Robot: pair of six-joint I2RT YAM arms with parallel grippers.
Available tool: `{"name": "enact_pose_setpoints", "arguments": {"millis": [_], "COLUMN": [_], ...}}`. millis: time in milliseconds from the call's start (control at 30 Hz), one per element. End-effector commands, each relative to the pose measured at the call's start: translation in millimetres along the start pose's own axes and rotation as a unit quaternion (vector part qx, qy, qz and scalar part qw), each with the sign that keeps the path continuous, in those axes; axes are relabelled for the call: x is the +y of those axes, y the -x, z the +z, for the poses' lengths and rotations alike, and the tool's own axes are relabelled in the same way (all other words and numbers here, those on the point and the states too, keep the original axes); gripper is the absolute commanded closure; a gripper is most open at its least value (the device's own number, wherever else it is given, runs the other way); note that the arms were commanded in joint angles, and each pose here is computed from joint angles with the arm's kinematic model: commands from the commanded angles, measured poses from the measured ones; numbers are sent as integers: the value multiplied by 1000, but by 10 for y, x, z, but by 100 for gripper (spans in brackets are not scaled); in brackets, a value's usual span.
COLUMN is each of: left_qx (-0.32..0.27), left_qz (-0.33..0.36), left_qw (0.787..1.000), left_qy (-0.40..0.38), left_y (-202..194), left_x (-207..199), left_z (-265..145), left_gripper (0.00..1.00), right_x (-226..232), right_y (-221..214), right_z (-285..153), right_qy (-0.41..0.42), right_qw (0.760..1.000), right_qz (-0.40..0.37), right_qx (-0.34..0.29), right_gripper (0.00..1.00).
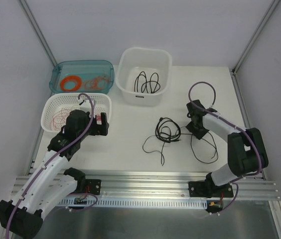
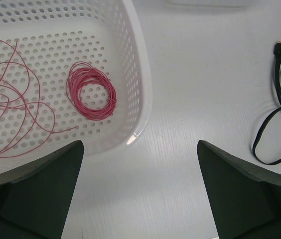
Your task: Untangle the cables
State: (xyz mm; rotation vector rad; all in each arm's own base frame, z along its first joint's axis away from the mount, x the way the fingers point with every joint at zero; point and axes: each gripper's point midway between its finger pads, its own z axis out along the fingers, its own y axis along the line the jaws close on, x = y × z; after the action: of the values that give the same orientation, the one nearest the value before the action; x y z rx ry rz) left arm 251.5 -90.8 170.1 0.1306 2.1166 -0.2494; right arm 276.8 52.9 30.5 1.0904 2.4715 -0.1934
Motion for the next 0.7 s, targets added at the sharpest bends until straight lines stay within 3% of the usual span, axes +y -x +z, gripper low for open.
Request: {"name": "enact_pose_setpoints", "arguments": {"millis": [0, 467, 567, 667], "left_qx": [-12, -20, -22, -26], "left_qz": [6, 4, 4, 4], "left_qw": [1000, 1000, 1000, 1000], "left_qy": [-10, -11, -12, -12], "left_y": [28, 51, 56, 71], "left_x": [-33, -33, -36, -35], "left_z": [-10, -41, -47, -58], "left_gripper": [1, 1, 1, 1], "right_x": [70, 55, 63, 46], "right_y": [73, -124, -145, -169], "right_z": [-16, 125, 108, 99], "right_qy": [-17, -77, -81, -79], "right_qw": [1000, 996, 996, 996], "right_qz": [17, -16, -21, -21], "right_qx": [-13, 30, 38, 43], "right_gripper": [49, 60, 71, 90]}}
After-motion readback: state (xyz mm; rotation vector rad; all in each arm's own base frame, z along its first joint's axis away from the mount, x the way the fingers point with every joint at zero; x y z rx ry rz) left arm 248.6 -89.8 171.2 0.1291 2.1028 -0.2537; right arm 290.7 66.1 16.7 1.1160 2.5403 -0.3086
